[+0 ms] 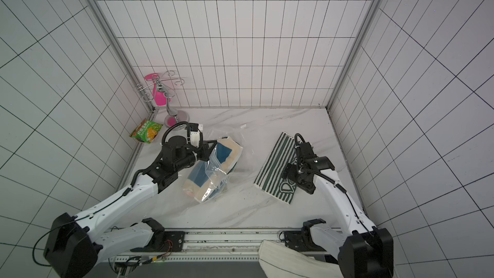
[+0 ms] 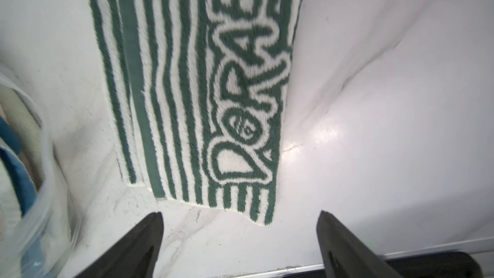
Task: Place the folded towel into the vacuum bag
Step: Move the towel to the center of the board, then pick up the towel from the center of the board.
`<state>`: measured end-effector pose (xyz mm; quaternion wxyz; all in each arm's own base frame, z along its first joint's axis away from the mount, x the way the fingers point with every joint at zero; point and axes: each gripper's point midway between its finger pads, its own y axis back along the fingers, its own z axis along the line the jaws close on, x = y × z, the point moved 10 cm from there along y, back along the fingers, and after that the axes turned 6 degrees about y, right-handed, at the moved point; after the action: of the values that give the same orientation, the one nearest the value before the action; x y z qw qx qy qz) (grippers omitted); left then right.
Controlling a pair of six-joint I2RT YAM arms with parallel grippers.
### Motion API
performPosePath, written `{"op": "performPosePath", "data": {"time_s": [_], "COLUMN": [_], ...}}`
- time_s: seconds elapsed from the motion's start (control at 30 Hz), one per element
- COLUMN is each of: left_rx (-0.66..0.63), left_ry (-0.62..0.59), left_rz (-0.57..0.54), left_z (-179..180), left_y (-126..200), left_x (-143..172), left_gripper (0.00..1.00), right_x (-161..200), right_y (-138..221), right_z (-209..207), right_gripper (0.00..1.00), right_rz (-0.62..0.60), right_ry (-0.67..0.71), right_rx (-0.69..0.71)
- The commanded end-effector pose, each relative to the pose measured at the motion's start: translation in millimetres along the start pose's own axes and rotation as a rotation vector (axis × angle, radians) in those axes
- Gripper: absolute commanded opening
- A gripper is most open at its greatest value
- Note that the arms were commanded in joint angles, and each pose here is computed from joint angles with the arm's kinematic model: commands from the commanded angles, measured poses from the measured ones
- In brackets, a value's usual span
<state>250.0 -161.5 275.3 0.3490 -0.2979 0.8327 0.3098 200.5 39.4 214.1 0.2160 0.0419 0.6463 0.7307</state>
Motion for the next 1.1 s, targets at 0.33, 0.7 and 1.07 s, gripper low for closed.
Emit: {"op": "performPosePath", "data": {"time_s": [0.33, 0.7, 1.07], "left_rx": [0.077, 0.07, 0.045], "left_ry": [0.009, 0.021, -0.012], "left_rz": [-0.027, -0.026, -0.037], "left_z": [-13.9, -9.5, -11.0], "left_y": [2.9, 3.2, 12.1], "left_x": [-14.5, -8.4, -11.1], "left_gripper": [0.0, 0.0, 0.0], "right_x": [-142.9, -149.6, -137.2], "right_y": [-77.8, -150.4, -134.1], "right_z": [31.5, 36.4, 33.7], "right_gripper": [0.99, 0.91, 0.0], "right_rz": [-0.018, 0.149, 0.093], "right_ry": [0.03, -0.083, -0.069], "right_rx": [0.146, 0.093, -0.023]}}
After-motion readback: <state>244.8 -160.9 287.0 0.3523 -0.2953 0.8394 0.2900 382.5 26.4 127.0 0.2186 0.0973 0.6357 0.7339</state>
